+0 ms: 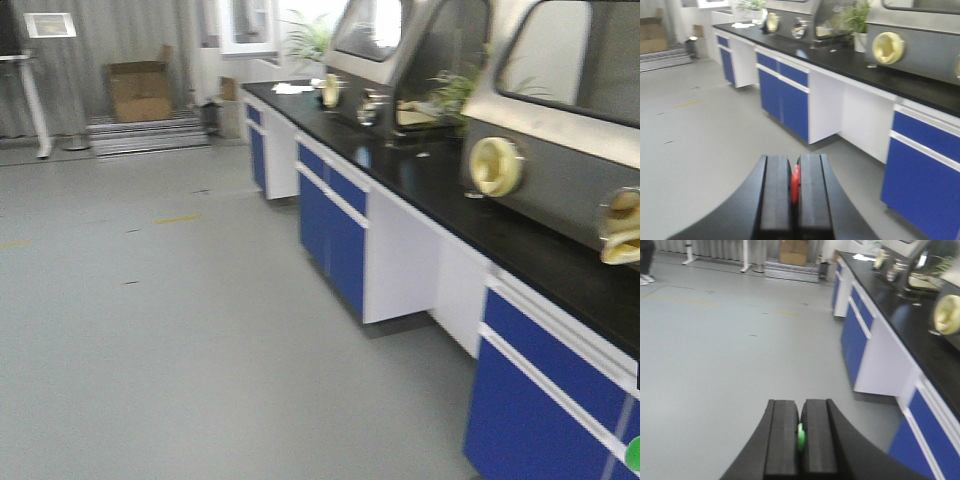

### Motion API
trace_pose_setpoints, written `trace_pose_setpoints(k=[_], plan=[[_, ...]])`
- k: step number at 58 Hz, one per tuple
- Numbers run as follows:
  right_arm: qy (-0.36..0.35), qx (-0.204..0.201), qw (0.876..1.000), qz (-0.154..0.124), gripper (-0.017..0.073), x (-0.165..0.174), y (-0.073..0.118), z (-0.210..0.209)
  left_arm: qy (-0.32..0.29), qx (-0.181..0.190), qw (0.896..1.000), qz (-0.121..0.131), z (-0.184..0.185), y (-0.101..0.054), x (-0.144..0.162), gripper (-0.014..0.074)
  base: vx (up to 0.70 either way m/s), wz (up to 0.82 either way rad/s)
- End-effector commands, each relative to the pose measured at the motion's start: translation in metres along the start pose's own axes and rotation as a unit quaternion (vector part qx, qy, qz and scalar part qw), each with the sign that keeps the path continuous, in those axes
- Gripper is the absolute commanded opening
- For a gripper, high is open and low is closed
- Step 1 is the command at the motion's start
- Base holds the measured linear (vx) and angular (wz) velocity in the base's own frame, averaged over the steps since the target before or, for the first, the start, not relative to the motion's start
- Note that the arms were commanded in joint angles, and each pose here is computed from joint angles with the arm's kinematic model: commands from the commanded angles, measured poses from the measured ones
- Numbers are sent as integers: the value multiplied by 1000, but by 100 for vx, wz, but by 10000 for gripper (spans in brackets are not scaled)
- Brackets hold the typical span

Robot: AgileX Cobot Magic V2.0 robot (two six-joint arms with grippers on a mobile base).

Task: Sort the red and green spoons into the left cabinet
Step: 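Drive the base away from the bench holding both spoons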

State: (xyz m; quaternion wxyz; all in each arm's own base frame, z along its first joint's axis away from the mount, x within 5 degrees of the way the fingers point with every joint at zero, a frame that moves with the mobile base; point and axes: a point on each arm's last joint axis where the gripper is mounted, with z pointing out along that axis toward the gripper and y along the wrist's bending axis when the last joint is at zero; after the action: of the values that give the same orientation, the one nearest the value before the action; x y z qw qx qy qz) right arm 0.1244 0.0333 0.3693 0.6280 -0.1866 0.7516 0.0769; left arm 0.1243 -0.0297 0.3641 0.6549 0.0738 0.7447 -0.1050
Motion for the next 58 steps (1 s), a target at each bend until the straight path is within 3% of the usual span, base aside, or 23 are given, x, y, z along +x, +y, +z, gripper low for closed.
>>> trace_pose_setpoints(k=[1, 58], plan=[[-35, 22, 999, 9, -3, -12, -4, -3, -51, -5, 999, -9, -3, 0, -16, -3, -4, 59], [-35, 22, 999, 9, -3, -12, -4, -3, -51, -5, 999, -9, -3, 0, -16, -3, 14, 35]])
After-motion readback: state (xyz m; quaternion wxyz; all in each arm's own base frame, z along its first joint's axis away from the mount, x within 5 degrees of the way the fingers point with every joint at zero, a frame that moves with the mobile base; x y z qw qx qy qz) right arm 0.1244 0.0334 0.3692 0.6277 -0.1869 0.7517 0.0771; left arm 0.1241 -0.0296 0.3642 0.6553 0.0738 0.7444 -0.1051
